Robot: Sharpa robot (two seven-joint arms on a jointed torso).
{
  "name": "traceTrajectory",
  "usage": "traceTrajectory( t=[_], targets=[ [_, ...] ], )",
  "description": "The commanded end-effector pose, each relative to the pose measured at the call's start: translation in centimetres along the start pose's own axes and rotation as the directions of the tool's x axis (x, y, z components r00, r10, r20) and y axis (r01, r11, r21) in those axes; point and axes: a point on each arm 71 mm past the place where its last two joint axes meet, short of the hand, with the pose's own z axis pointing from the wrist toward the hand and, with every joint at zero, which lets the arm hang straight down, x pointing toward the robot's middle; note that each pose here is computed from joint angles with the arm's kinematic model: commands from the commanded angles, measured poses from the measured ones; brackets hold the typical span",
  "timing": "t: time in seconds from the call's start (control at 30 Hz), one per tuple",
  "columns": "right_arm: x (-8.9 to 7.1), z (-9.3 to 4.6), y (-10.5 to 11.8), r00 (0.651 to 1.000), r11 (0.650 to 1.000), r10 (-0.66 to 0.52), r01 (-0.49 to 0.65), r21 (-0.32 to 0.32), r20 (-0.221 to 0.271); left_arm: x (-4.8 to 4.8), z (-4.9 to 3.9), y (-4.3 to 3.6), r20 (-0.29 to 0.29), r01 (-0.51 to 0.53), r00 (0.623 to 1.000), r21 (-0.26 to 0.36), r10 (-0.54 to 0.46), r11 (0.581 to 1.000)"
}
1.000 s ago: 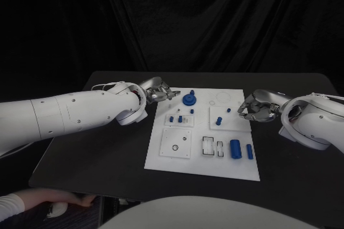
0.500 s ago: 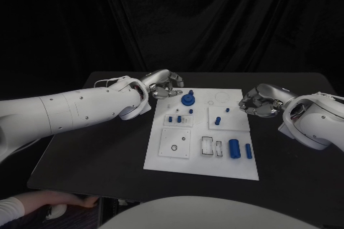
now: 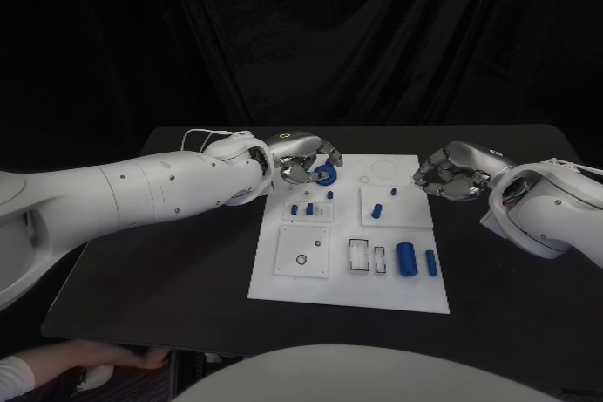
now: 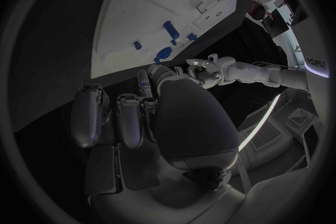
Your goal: Assemble the parts on the task board
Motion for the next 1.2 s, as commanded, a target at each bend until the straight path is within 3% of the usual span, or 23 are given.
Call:
traceTrajectory(
  t=[0.03, 0.4, 0.8, 1.2],
  targets=[
    [-0.1, -0.1, 0.0, 1.000, 1.000, -0.001, 0.001, 0.003, 0.027, 0.59, 0.42, -0.44, -0.069, -0.079, 0.994, 0.049, 0.082, 0.996],
    [0.2, 0.0, -0.2, 1.000, 1.000, -0.003, 0.003, 0.007, 0.012, 1.50, 1.22, -0.49, -0.114, -0.112, 0.987, 0.031, 0.115, 0.993],
    [0.3, 0.0, -0.1, 1.000, 1.000, -0.001, 0.001, 0.006, -0.001, 2.98, 1.25, -0.26, -0.165, -0.102, 0.981, -0.003, 0.100, 0.995],
    [0.5, 0.0, 0.0, 1.000, 1.000, 0.003, -0.003, 0.005, -0.015, 3.63, 1.45, -0.10, -0.180, -0.099, 0.979, -0.021, 0.093, 0.995]
  ],
)
